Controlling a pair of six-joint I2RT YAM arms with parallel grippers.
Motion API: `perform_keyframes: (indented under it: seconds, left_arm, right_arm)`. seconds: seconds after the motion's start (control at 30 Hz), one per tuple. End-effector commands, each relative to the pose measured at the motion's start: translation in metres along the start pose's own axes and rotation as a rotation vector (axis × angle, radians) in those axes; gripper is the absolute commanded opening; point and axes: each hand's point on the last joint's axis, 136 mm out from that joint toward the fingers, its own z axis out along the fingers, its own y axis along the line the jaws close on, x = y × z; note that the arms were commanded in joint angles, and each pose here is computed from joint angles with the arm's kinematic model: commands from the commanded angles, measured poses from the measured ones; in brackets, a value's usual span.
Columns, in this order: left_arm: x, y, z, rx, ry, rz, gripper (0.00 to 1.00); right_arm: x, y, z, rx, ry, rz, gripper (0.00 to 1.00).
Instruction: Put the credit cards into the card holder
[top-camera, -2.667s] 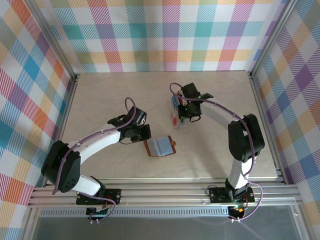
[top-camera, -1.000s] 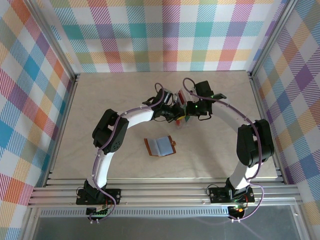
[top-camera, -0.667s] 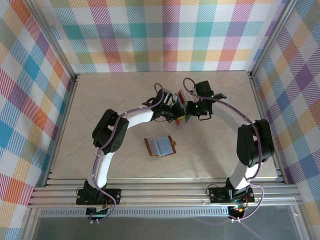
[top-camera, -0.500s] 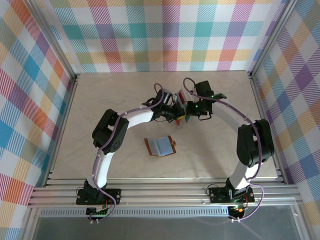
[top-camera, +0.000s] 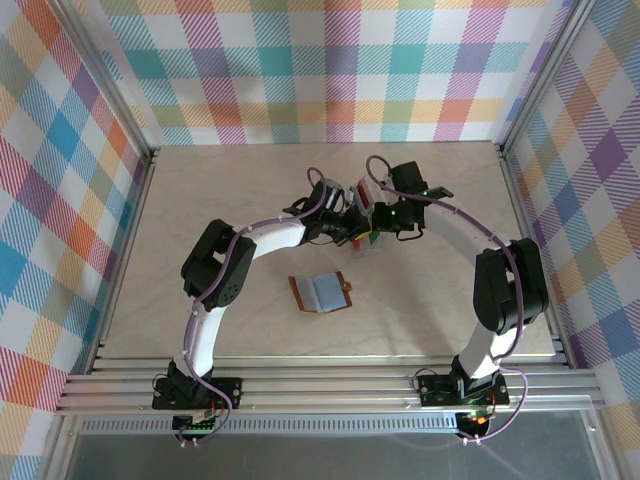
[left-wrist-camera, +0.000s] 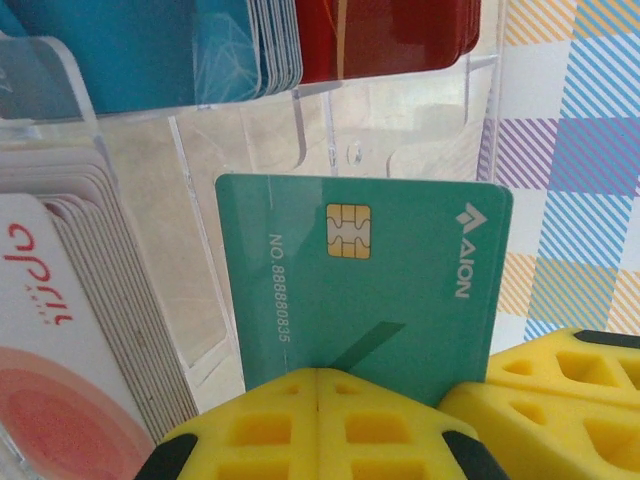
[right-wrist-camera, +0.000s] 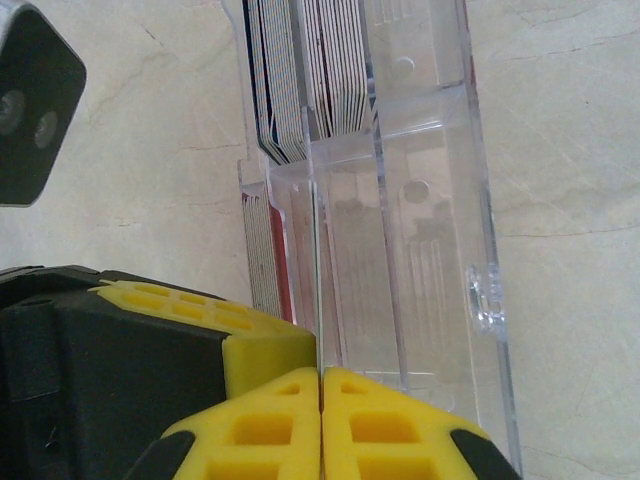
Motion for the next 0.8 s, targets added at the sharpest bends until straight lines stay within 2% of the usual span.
perform_keyframes:
  seconds: [0.0, 0.3, 0.77]
  left_arm:
    - [0.005, -0.008, 0.014, 0.017, 0.019, 0.006, 0.0]
    - [0.01, 0.01, 0.028, -0.032, 0.037, 0.001, 0.0]
    - [0.009, 0.017, 0.029, -0.067, 0.031, 0.007, 0.0]
  right_arm:
    - [0.007, 0.004, -0.003, -0.035, 0.019, 0.018, 0.09]
    - [0.006, 0.011, -0.005, -0.09, 0.018, 0.025, 0.17]
    - [0.005, 0.017, -0.012, -0.16, 0.007, 0.044, 0.18]
